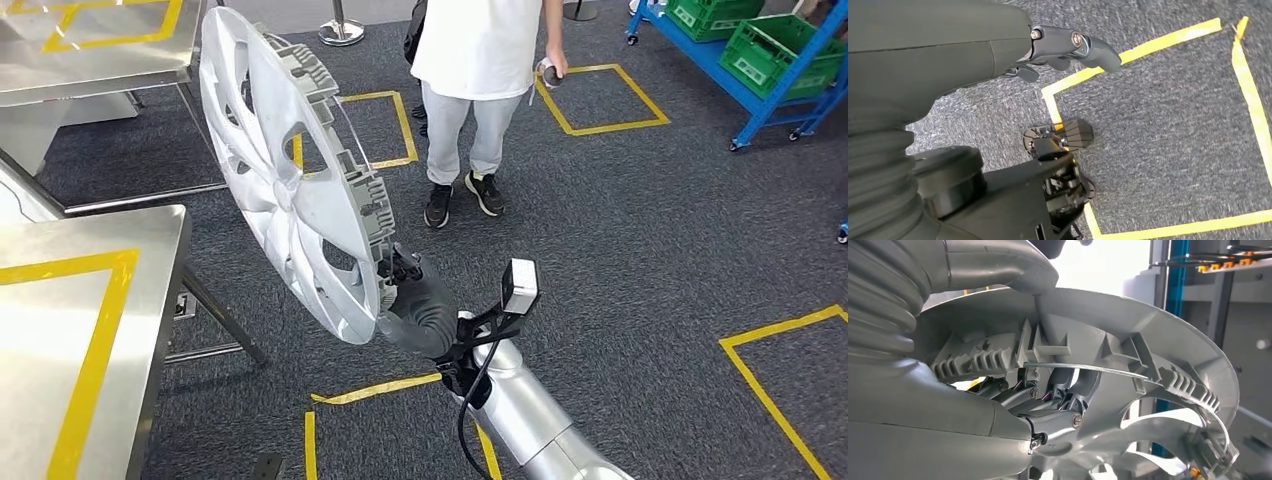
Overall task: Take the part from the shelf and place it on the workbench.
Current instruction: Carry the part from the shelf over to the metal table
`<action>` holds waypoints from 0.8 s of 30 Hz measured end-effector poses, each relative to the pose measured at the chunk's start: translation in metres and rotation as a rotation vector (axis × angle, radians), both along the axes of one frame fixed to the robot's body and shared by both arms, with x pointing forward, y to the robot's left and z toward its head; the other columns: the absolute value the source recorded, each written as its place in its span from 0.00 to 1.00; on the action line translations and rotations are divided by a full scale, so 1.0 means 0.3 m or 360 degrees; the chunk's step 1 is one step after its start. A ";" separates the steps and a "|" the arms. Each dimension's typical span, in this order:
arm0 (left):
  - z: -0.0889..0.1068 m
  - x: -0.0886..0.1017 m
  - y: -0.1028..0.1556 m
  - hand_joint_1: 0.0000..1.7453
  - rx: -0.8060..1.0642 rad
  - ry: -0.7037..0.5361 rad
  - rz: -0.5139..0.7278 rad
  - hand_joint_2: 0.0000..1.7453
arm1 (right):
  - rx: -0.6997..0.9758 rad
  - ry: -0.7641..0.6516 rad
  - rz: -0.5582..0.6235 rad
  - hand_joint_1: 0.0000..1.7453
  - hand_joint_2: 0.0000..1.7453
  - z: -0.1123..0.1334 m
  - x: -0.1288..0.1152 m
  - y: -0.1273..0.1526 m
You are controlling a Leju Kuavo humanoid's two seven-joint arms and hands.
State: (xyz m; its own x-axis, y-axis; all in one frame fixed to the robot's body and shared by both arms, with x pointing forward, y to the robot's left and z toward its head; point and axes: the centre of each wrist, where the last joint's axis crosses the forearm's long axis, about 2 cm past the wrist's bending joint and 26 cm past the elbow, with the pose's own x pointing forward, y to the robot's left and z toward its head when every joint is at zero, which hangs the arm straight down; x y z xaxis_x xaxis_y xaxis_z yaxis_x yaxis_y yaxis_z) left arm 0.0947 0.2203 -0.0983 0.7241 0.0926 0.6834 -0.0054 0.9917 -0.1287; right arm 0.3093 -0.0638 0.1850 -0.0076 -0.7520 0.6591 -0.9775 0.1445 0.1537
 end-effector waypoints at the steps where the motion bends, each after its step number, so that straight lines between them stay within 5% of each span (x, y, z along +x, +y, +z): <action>1: 0.000 -0.003 -0.002 0.00 -0.0002 0.0002 0.0000 1.00 | -0.0003 -0.0001 0.0007 1.00 1.00 0.001 -0.002 0.005; 24: 0.001 -0.009 -0.021 0.00 -0.0018 0.0001 -0.0001 1.00 | -0.0071 0.0046 0.0089 1.00 1.00 -0.012 -0.020 0.054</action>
